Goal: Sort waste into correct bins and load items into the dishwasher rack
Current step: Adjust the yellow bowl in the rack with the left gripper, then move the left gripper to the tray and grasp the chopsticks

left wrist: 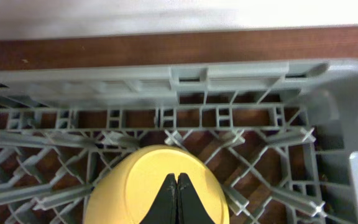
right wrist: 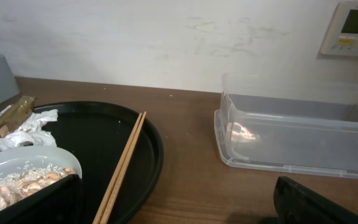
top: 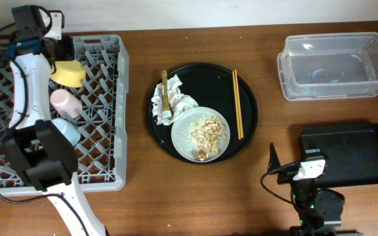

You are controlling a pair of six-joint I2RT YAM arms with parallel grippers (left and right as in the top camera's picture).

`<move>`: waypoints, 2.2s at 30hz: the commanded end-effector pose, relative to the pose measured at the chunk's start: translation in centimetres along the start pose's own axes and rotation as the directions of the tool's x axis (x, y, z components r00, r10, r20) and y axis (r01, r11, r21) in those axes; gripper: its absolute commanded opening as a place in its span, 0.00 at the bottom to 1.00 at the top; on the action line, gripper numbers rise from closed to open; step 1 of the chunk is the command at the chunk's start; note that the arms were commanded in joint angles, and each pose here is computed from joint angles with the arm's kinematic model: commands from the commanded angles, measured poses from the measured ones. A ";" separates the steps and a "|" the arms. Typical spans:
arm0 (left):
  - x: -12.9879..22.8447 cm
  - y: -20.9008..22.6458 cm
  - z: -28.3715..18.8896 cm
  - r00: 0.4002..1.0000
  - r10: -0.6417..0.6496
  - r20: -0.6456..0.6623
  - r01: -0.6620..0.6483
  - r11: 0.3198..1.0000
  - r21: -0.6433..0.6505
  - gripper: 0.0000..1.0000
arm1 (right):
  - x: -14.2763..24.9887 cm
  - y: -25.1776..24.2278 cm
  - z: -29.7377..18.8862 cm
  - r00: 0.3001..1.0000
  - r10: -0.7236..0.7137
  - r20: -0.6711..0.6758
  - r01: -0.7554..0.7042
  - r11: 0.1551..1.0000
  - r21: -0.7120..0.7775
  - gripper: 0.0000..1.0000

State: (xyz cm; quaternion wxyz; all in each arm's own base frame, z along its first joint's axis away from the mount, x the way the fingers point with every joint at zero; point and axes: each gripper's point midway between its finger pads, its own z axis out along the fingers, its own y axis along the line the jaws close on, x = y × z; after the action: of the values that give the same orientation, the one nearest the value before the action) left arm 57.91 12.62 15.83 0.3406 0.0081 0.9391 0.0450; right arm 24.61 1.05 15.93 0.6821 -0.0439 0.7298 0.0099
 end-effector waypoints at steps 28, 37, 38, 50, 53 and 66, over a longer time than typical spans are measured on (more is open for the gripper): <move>11.2 7.8 0.0 0.923 -0.083 -0.375 0.016 0.984 -0.178 0.00 | 0.3 -0.2 0.0 1.000 0.002 -0.005 -0.001 1.000 0.008 0.99; 3.0 6.7 -5.3 0.957 -0.267 -0.116 0.262 0.964 -0.057 0.00 | 0.3 -0.2 0.0 1.000 0.002 -0.005 -0.001 1.000 0.008 0.98; 1.7 5.8 -6.2 0.957 -0.276 -0.084 0.278 0.961 0.003 0.00 | 0.3 -0.2 0.0 1.000 0.002 -0.005 -0.001 1.000 0.008 0.98; -0.3 -14.4 -16.7 0.961 -0.164 -0.222 0.273 0.680 0.681 1.00 | 0.3 -0.2 0.0 1.000 0.002 -0.005 -0.001 1.000 0.008 0.98; 0.6 -19.2 -17.2 0.974 -0.040 -0.223 0.190 0.680 0.709 1.00 | 0.3 -0.2 0.0 1.000 0.002 -0.005 -0.001 1.000 0.008 0.98; 8.4 -32.1 -10.4 0.903 0.164 -0.398 -0.040 0.953 0.300 0.95 | 0.3 -0.2 0.0 1.000 0.002 -0.005 -0.001 1.000 0.008 0.98</move>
State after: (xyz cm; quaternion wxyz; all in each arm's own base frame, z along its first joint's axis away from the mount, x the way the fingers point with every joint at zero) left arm 45.43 -18.69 17.31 0.1414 0.1067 0.9814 -0.0737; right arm 24.61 1.04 15.92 0.6820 -0.0436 0.7300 0.0099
